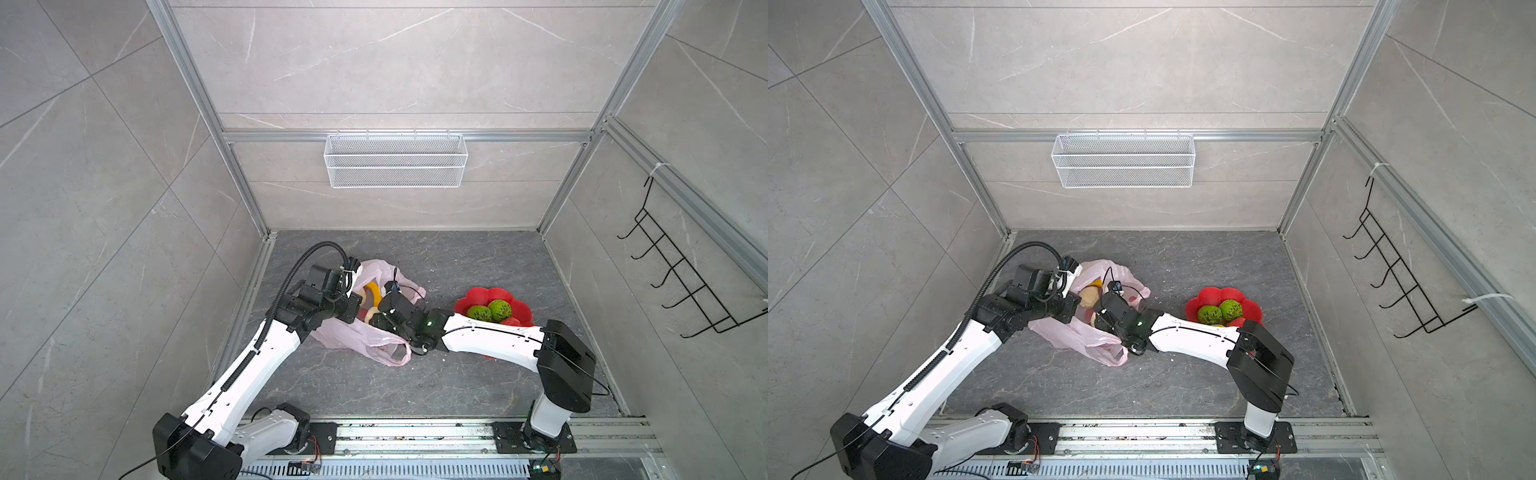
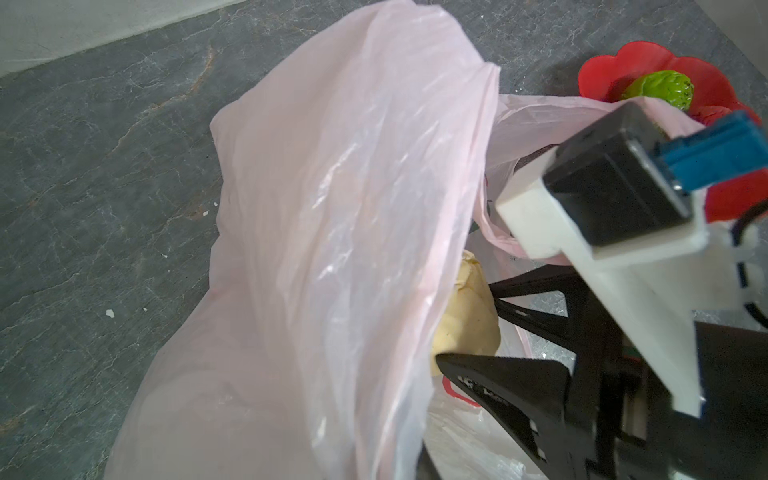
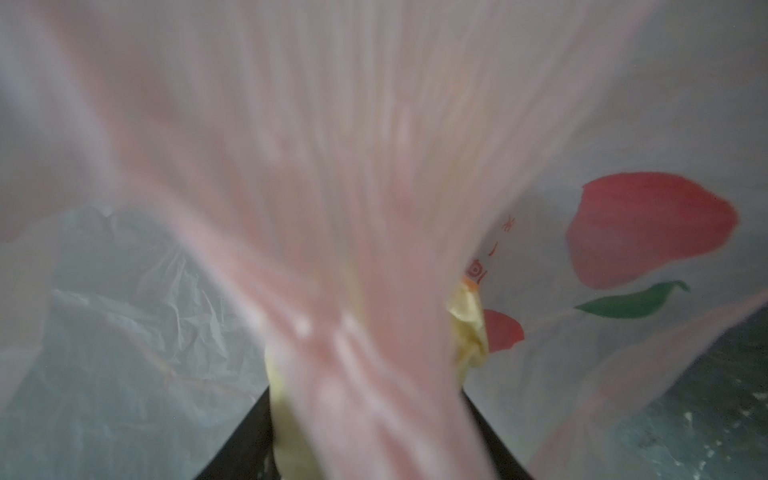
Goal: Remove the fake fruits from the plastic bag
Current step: 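Close the right gripper on the cream custard apple and lift, then carry the cream custard apple out of the bag to the red bowl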
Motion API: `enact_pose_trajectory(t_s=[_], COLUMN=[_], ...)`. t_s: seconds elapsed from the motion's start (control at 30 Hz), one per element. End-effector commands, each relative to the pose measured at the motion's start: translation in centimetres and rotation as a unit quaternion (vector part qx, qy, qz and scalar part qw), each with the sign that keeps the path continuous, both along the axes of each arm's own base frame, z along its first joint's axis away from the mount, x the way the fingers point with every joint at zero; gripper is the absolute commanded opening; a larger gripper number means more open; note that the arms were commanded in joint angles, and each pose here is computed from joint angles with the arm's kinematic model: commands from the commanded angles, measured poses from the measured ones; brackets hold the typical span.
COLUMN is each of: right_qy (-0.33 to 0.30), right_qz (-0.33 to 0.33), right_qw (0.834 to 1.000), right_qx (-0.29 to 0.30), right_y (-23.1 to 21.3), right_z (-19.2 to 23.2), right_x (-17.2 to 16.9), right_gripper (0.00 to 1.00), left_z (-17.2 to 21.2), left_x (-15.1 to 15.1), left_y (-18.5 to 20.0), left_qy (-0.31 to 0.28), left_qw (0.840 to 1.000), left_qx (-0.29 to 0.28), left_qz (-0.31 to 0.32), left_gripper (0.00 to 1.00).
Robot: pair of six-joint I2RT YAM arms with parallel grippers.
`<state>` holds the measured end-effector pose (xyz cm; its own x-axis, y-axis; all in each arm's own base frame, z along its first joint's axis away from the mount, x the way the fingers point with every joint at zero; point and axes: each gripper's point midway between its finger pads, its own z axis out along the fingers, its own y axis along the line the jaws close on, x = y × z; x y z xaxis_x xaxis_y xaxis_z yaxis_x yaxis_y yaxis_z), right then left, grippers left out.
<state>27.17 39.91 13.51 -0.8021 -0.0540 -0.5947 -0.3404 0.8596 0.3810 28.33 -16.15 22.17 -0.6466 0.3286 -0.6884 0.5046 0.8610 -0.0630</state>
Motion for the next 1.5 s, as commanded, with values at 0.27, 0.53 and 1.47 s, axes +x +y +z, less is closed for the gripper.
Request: enact_pose_trajectory(t_s=[0.27, 0.53, 1.47], right_qy=[0.000, 0.008, 0.030], right_qz=[0.037, 0.073, 0.131], right_qw=[0.999, 0.997, 0.990], right_qx=[0.008, 0.007, -0.045], right_y=[-0.5, -0.7, -5.5], right_z=[2.3, 2.9, 3.8], right_x=[-1.7, -3.3, -7.7], right_gripper=[0.50, 0.49, 0.47], left_z=[1.3, 2.1, 4.8], left_x=[1.8, 2.9, 0.6], left_y=[0.1, 0.8, 1.0], left_qy=[-0.030, -0.052, -0.099], left_qw=[0.998, 0.994, 0.991], left_qx=[-0.022, -0.032, -0.070], left_qz=[0.043, 0.085, 0.059], left_gripper=[0.00, 0.00, 0.02])
